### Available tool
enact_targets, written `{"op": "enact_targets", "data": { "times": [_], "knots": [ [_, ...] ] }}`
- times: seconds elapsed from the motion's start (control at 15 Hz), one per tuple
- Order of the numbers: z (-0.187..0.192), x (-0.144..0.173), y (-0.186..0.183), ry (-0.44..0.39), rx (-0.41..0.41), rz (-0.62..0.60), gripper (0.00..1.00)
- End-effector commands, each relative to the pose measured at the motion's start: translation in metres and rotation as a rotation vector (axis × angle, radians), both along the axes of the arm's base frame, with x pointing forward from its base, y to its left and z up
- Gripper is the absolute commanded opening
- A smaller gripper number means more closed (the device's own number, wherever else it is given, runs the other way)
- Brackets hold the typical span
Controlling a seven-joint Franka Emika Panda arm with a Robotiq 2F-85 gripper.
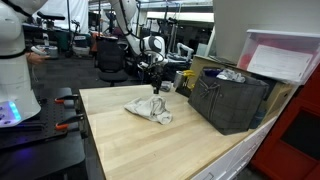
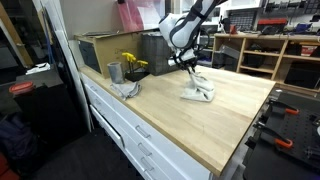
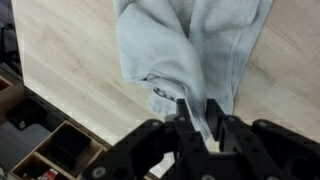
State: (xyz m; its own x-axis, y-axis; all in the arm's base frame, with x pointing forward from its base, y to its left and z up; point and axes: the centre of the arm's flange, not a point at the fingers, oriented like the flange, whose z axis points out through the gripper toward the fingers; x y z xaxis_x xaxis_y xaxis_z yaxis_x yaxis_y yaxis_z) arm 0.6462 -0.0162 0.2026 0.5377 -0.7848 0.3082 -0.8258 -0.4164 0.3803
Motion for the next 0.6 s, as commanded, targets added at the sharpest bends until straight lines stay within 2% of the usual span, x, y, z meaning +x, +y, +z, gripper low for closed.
{"op": "enact_targets", "data": {
  "times": [0.0, 0.33, 0.4, 0.53],
  "knots": [
    [0.006, 0.012, 0.007, -0.004, -0.052, -0.032, 0.60],
    [0.012, 0.000, -0.014, 0.014, -0.100, -0.055, 0.96],
    [0.012, -0.007, -0.024, 0.035, -0.095, -0.040, 1.00],
    [0.009, -0.019, -0.044, 0.077, -0.083, -0.025, 1.00]
  ]
}}
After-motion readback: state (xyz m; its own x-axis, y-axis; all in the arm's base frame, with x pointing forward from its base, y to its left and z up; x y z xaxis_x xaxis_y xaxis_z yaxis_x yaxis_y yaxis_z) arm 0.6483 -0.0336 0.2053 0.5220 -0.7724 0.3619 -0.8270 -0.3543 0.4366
